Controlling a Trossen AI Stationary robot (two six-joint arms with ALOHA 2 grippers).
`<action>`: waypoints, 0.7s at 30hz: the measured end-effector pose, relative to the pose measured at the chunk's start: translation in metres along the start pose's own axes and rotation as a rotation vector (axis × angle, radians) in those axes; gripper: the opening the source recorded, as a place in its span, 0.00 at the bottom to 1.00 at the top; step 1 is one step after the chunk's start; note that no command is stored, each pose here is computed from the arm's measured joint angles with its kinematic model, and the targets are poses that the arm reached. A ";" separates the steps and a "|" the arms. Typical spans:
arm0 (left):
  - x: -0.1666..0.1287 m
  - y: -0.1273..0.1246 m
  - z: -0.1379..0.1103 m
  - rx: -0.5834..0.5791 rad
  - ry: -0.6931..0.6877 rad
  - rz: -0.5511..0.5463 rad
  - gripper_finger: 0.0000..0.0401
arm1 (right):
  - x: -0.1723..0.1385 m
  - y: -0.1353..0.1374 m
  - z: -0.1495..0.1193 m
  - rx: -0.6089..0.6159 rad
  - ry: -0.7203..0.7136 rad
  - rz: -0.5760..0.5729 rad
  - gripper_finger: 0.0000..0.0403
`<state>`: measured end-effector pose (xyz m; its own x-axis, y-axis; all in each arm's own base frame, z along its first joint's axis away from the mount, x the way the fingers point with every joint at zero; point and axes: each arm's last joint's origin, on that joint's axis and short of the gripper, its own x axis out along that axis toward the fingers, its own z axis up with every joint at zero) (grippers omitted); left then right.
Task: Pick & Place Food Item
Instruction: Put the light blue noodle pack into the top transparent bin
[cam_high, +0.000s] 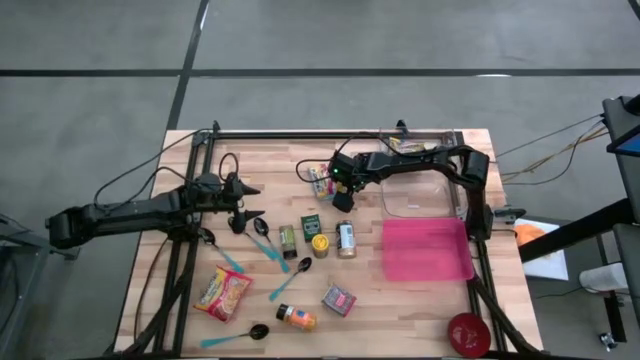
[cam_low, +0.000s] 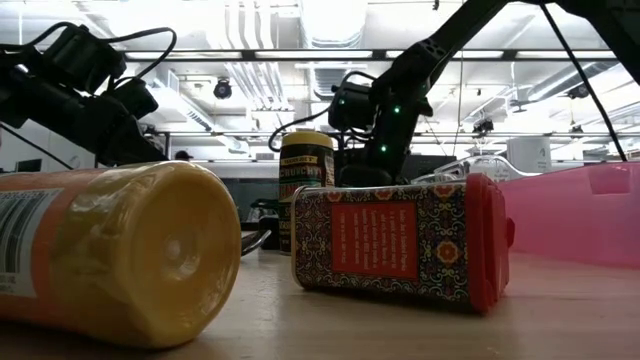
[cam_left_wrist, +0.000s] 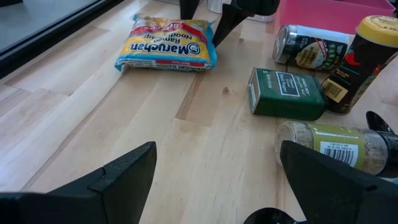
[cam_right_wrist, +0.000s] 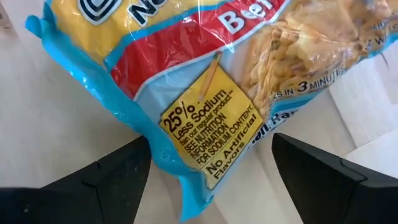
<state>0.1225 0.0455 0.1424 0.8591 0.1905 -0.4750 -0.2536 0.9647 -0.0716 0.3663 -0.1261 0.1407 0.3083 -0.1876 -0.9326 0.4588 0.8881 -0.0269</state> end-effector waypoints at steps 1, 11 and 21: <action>0.000 0.000 0.000 0.000 0.000 0.000 0.87 | 0.000 0.000 0.000 0.000 -0.002 0.000 0.82; 0.000 0.000 0.000 0.000 0.000 0.000 0.87 | 0.005 0.000 0.000 -0.020 0.002 -0.002 0.81; 0.000 0.000 0.000 0.000 0.000 0.000 0.87 | 0.006 0.001 0.001 -0.027 -0.006 0.009 0.50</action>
<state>0.1225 0.0455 0.1424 0.8591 0.1905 -0.4750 -0.2536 0.9647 -0.0716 0.3693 -0.1264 0.1353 0.3174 -0.1821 -0.9306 0.4335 0.9007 -0.0284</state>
